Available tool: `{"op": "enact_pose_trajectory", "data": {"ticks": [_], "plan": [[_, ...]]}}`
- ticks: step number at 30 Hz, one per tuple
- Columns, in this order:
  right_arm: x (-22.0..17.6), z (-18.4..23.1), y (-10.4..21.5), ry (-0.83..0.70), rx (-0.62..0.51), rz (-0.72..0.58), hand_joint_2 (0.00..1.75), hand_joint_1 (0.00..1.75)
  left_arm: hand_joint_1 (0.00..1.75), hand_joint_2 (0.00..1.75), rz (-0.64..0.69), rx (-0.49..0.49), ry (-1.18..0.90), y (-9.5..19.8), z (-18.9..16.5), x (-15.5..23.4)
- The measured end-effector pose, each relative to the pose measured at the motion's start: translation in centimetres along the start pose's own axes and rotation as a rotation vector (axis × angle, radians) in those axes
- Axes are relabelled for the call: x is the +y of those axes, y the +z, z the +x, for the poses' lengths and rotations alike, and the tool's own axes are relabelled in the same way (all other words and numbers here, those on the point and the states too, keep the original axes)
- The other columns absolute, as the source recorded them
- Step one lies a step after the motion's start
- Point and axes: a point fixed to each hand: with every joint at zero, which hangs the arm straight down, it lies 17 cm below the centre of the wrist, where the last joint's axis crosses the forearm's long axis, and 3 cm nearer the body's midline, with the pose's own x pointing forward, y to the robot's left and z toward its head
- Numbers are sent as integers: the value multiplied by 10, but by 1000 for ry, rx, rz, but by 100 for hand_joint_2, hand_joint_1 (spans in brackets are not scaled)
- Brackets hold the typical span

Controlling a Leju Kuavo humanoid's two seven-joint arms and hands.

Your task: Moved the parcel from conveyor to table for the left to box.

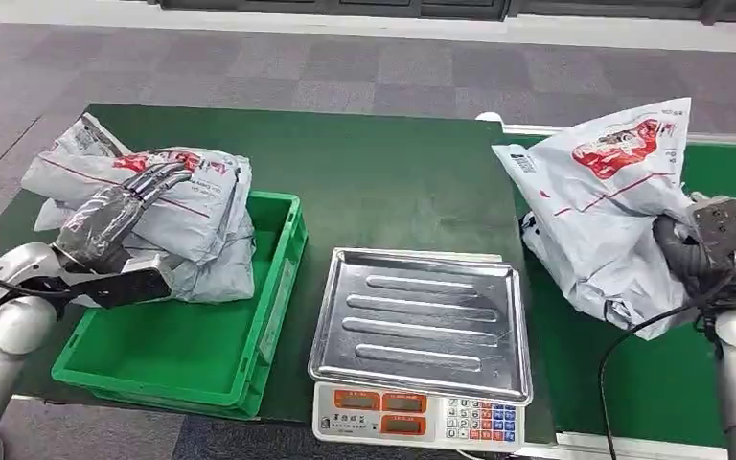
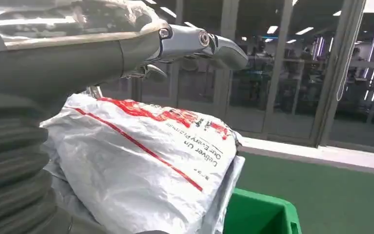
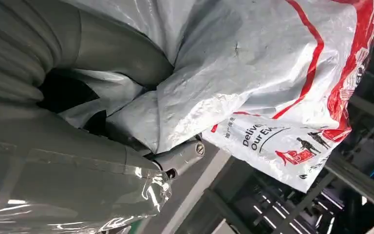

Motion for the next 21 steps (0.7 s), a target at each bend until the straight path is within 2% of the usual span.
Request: {"op": "enact_pose_trajectory", "data": {"ticks": [18,21], "plan": [[3,-3,-2,11,6,18,175,175,0,175,-3,6,3,1,-2,-2],[4,24,-12,-11,-90,22,175,175,0,175,2,3,1,-1,-2,0]]}}
